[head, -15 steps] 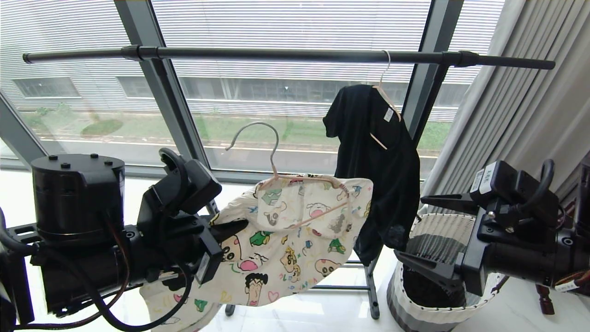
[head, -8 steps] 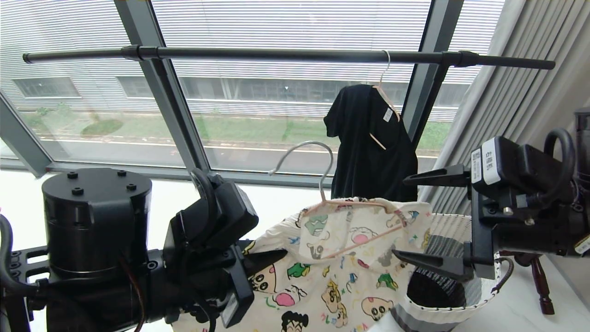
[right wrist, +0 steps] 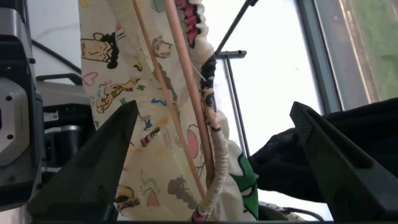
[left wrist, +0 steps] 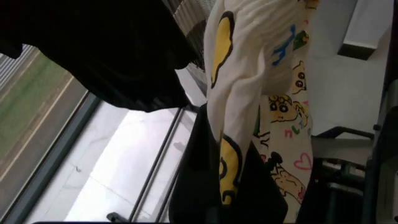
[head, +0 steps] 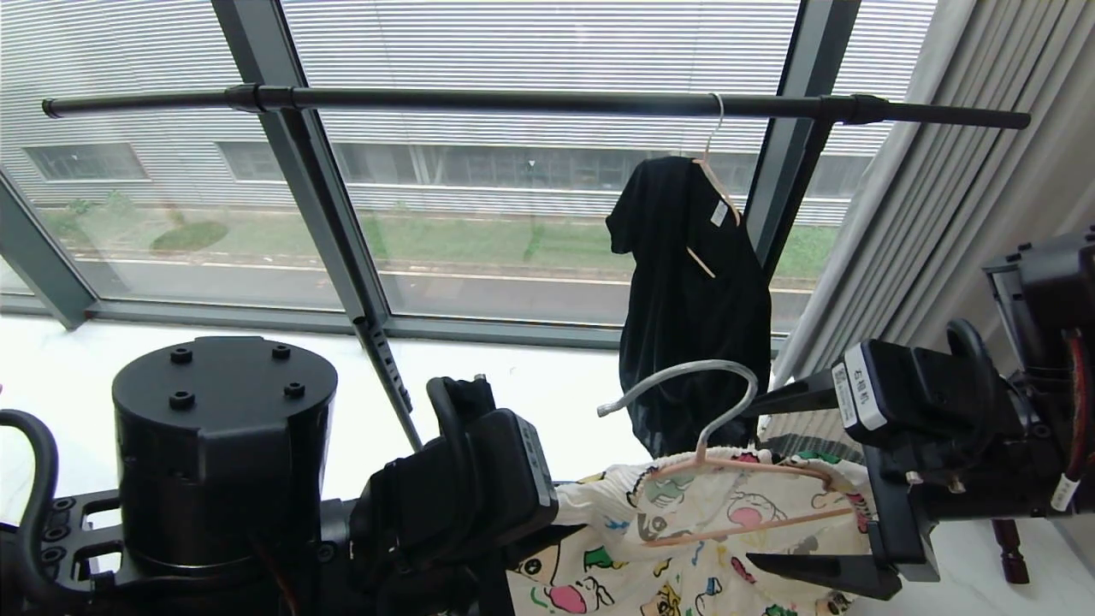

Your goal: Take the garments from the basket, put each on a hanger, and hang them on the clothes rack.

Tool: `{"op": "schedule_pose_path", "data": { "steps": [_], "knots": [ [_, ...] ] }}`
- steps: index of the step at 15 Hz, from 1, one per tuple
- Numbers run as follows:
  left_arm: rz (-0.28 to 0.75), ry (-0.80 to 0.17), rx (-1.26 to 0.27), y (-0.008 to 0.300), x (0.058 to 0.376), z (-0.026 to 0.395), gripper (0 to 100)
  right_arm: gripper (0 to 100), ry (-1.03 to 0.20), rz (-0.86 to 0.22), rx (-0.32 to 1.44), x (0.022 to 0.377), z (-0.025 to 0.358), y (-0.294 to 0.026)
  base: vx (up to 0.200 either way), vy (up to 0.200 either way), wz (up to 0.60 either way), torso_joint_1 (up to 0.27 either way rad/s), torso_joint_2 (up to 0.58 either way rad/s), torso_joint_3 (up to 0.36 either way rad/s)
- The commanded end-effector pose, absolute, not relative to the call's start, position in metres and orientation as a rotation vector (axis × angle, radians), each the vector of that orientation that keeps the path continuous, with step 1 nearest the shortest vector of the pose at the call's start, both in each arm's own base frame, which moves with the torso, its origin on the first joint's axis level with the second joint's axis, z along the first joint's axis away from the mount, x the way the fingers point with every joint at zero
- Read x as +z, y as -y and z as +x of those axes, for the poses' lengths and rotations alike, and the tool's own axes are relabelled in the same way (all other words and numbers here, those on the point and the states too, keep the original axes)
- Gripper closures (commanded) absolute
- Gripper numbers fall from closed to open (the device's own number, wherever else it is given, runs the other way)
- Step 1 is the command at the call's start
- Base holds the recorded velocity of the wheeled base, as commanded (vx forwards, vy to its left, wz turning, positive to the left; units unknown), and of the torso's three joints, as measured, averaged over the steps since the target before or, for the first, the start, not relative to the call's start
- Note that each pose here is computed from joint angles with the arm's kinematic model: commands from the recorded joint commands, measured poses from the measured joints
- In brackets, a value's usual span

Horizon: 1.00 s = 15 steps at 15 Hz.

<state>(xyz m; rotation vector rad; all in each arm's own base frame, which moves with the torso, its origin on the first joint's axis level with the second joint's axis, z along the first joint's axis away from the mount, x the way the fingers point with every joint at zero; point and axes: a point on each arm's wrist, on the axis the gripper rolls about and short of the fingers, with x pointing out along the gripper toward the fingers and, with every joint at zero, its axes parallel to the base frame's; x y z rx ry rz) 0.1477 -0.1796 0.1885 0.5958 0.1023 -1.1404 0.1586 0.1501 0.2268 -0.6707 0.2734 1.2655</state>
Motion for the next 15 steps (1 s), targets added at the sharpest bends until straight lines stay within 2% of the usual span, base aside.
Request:
{"op": "schedule_pose_path", "data": {
  "steps": [1,3,4,15],
  "knots": [
    [0.596,-0.095,-1.151,0.1845,0.1900,0.1477,100,0,-0.297,-0.673,1.272,0.2248,0.1576,-0.1494,0.000,0.000,0.00,0.000,0.00,0.000],
    [0.597,-0.086,-1.143,0.1867,0.1926,0.1480,100,0,-0.312,-0.673,1.273,0.2227,0.1578,-0.1492,0.000,0.000,0.00,0.000,0.00,0.000],
    [0.597,-0.086,-1.143,0.1869,0.1926,0.1478,100,100,-0.311,-0.673,1.272,0.2229,0.1583,-0.1495,0.000,0.000,0.00,0.000,0.00,0.000],
    [0.598,-0.087,-1.144,0.1868,0.1922,0.1477,100,100,-0.304,-0.677,1.261,0.2240,0.1568,-0.1481,0.000,0.000,0.00,0.000,0.00,0.000]
  ]
}}
